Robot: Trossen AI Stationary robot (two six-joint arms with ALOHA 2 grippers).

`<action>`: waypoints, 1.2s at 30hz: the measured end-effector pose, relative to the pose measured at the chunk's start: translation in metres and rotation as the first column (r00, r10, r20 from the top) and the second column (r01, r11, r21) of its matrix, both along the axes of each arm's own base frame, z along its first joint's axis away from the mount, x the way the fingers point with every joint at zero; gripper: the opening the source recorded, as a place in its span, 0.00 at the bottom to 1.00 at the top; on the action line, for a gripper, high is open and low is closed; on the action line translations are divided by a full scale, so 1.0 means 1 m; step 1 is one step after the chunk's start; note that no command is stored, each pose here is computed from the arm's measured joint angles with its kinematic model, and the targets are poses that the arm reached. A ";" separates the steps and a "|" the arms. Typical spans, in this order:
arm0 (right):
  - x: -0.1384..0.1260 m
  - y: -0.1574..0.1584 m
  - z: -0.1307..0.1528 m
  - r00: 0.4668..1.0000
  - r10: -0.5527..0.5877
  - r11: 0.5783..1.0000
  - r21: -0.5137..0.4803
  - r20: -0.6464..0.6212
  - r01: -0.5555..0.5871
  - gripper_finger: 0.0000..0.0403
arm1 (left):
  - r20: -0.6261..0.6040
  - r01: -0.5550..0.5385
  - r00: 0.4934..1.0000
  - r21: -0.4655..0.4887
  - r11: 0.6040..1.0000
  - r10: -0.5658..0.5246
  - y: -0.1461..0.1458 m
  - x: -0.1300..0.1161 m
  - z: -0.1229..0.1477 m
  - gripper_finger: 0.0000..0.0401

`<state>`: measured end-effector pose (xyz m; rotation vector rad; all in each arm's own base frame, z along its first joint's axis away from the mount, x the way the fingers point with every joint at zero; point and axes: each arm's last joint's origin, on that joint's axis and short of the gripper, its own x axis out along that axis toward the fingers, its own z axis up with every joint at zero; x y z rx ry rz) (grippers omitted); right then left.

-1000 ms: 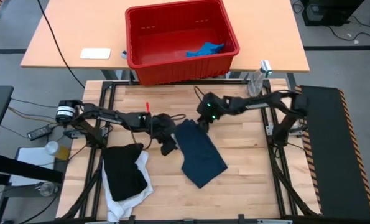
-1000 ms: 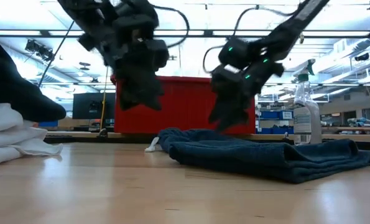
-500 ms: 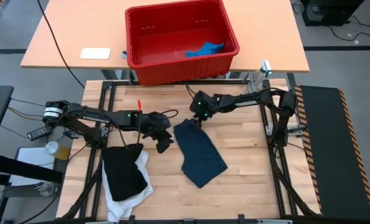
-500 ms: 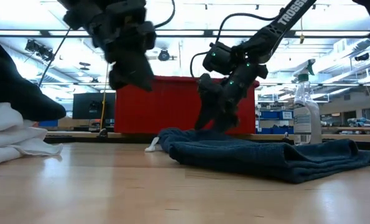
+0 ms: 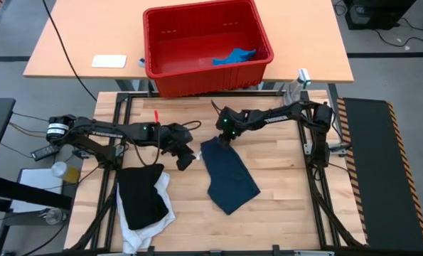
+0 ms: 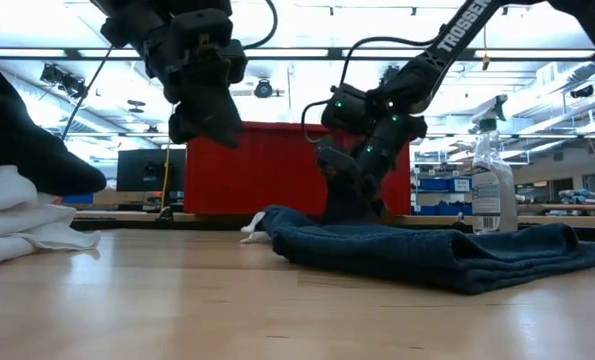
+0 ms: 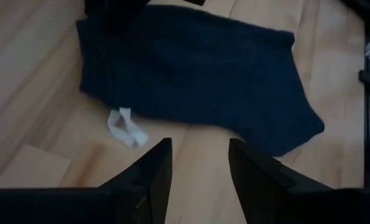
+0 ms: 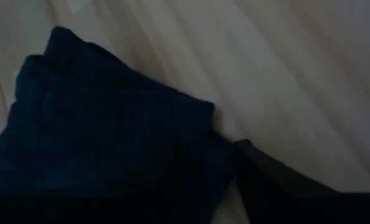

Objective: Fold Laundry from Bin
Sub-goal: Fold the dark blue shorts

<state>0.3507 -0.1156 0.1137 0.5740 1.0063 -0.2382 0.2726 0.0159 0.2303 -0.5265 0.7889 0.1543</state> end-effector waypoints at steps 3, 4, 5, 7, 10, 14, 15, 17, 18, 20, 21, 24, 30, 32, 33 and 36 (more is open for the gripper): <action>0.000 0.002 0.005 1.000 -0.003 0.999 -0.038 0.008 0.003 0.24 | -0.011 0.001 1.000 0.001 1.000 -0.001 0.000 -0.003 0.001 0.40; 0.001 0.002 0.007 1.000 -0.004 0.999 -0.046 0.021 0.005 0.19 | -0.012 0.001 1.000 0.001 1.000 -0.001 0.000 -0.003 0.002 0.40; 0.001 0.002 0.008 0.999 -0.007 0.999 -0.050 0.033 0.009 0.13 | -0.021 0.001 1.000 0.001 1.000 -0.001 0.000 -0.004 0.002 0.40; 0.001 0.002 0.013 0.999 -0.020 0.999 -0.045 0.050 0.022 0.06 | -0.011 0.001 1.000 0.001 1.000 -0.001 0.000 -0.005 0.003 0.40; -0.002 -0.001 0.025 0.996 -0.039 0.998 -0.049 0.078 0.043 0.06 | 0.004 0.003 1.000 0.003 1.000 -0.003 -0.001 -0.004 0.004 0.40; -0.006 -0.007 0.053 0.986 -0.054 0.995 -0.075 0.159 0.067 0.06 | 0.040 0.057 0.998 0.021 0.998 -0.058 -0.011 0.001 0.005 0.40; -0.007 -0.009 0.057 0.984 -0.051 0.994 -0.083 0.170 0.066 0.06 | 0.038 0.073 0.997 0.028 0.997 -0.074 -0.014 0.002 0.004 0.40; -0.009 -0.010 0.060 0.984 -0.041 0.994 -0.096 0.171 0.058 0.05 | 0.036 0.091 0.995 0.040 0.995 -0.092 -0.018 0.002 0.000 0.40; -0.011 -0.010 0.060 0.986 -0.042 0.994 -0.094 0.164 0.058 0.05 | 0.055 0.089 0.994 0.036 0.995 -0.091 -0.019 0.001 -0.004 0.40; -0.012 -0.011 0.061 0.986 -0.039 0.995 -0.088 0.162 0.054 0.05 | 0.080 0.053 0.995 -0.002 0.999 -0.053 -0.020 -0.003 -0.020 0.40; -0.012 -0.011 0.061 0.986 -0.028 0.996 -0.079 0.167 0.042 0.05 | 0.080 0.030 0.996 -0.034 0.999 -0.028 -0.020 -0.006 -0.030 0.40; -0.010 -0.010 0.064 0.979 0.030 0.995 -0.098 0.201 -0.010 0.05 | 0.175 -0.013 0.984 -0.154 0.988 0.040 -0.023 -0.013 -0.048 0.40; -0.003 -0.011 0.072 0.960 -0.003 0.985 -0.167 0.279 0.051 0.05 | 0.278 -0.053 0.953 -0.233 0.971 0.119 -0.026 -0.013 -0.048 0.40; -0.001 -0.014 0.075 0.947 -0.087 0.977 -0.161 0.310 0.143 0.05 | 0.262 -0.084 0.955 -0.214 0.973 0.140 -0.028 -0.010 -0.049 0.40; 0.000 -0.014 0.077 0.939 -0.125 0.973 -0.144 0.320 0.179 0.05 | 0.259 -0.098 0.954 -0.206 0.974 0.151 -0.029 -0.008 -0.051 0.40; 0.006 -0.014 0.086 0.914 -0.211 0.957 -0.115 0.345 0.265 0.05 | 0.249 -0.112 0.956 -0.181 0.977 0.155 -0.032 0.003 -0.056 0.40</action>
